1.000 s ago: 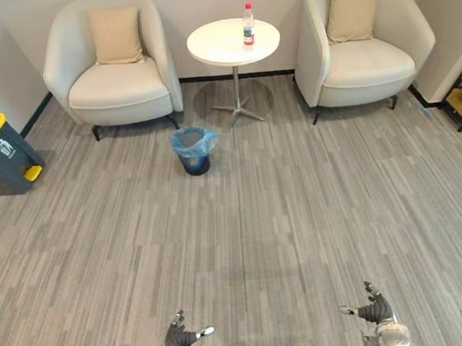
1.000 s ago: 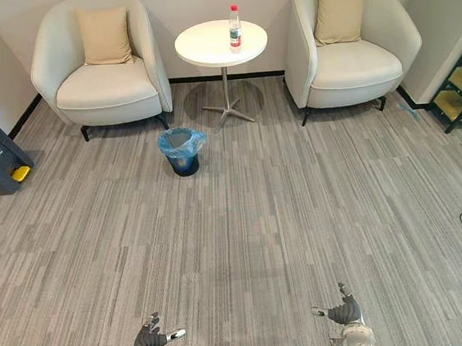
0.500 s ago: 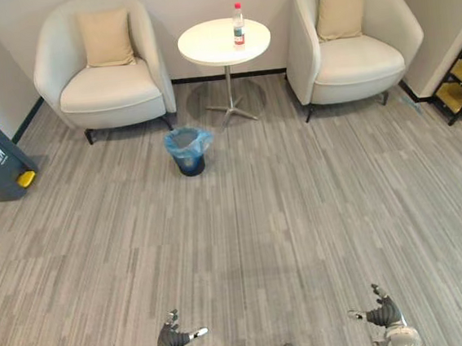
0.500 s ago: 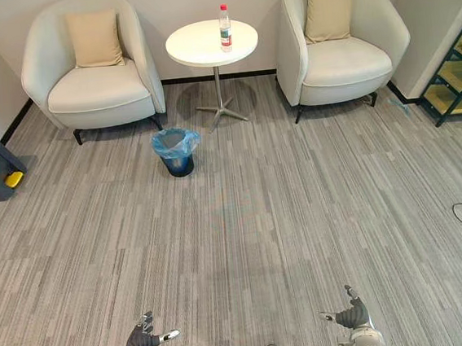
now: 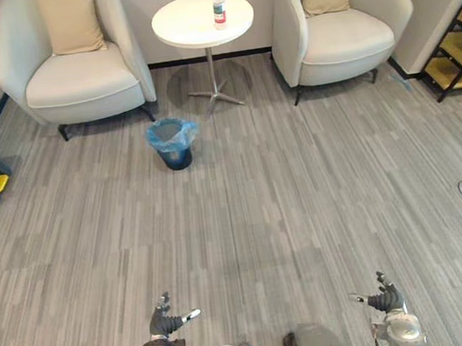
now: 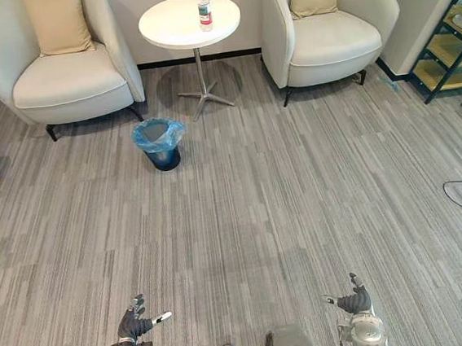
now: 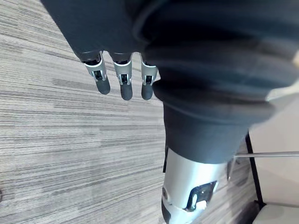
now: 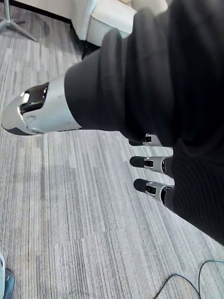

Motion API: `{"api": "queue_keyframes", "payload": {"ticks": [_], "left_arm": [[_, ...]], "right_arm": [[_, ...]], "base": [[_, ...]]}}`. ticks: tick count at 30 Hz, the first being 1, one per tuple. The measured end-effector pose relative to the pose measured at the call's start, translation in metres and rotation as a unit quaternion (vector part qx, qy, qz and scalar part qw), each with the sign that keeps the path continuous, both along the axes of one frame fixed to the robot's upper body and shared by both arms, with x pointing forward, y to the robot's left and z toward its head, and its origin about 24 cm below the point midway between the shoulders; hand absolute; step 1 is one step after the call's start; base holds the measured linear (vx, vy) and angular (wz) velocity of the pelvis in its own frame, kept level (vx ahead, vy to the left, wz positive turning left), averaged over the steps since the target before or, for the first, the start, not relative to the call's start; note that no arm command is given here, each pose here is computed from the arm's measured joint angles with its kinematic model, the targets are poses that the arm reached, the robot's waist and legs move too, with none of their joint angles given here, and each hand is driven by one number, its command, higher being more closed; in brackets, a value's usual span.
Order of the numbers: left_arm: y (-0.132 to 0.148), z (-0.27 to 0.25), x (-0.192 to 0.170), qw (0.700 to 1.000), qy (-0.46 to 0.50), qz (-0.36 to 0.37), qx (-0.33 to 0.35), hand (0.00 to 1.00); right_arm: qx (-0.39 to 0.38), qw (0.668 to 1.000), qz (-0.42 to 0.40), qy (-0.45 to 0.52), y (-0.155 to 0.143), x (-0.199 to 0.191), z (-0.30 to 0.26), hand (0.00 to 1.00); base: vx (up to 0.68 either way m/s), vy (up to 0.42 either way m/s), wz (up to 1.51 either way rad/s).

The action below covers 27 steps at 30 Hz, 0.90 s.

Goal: Gather rubbish on tea table into small bin, then transfer packed bag to large trash can.

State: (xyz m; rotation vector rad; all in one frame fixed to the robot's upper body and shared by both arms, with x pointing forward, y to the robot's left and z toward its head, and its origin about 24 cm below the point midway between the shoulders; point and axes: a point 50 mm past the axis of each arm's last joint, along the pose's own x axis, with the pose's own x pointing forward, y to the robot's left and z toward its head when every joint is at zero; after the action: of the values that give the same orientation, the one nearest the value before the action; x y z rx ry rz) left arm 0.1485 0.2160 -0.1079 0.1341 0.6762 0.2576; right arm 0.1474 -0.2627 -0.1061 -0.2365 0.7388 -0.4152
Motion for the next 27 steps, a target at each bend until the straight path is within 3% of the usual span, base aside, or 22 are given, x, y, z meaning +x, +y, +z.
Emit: {"api": "queue_keyframes", "payload": {"ticks": [7,15,20,27], "left_arm": [[-0.008,0.007,0.024,0.999,-0.03,0.002,-0.01,0.0],[-0.019,0.002,0.017,0.999,-0.024,0.014,-0.036,0.0],[-0.023,-0.005,0.003,0.998,-0.006,0.03,-0.047,0.0],[-0.015,-0.007,0.003,0.999,0.007,0.034,-0.03,0.0]], "right_arm": [[-0.017,1.0,0.001,-0.019,-0.006,0.014,0.009,0.0],[0.006,0.998,-0.004,-0.067,0.007,0.034,0.017,0.0],[0.002,0.998,-0.02,-0.054,0.002,0.029,0.013,0.0],[0.032,0.999,-0.026,-0.003,0.02,0.009,-0.008,0.0]], "base": [[0.62,-0.19,0.41],[0.59,-0.182,-0.21],[0.56,0.131,-0.66],[0.65,0.188,0.17]]}}
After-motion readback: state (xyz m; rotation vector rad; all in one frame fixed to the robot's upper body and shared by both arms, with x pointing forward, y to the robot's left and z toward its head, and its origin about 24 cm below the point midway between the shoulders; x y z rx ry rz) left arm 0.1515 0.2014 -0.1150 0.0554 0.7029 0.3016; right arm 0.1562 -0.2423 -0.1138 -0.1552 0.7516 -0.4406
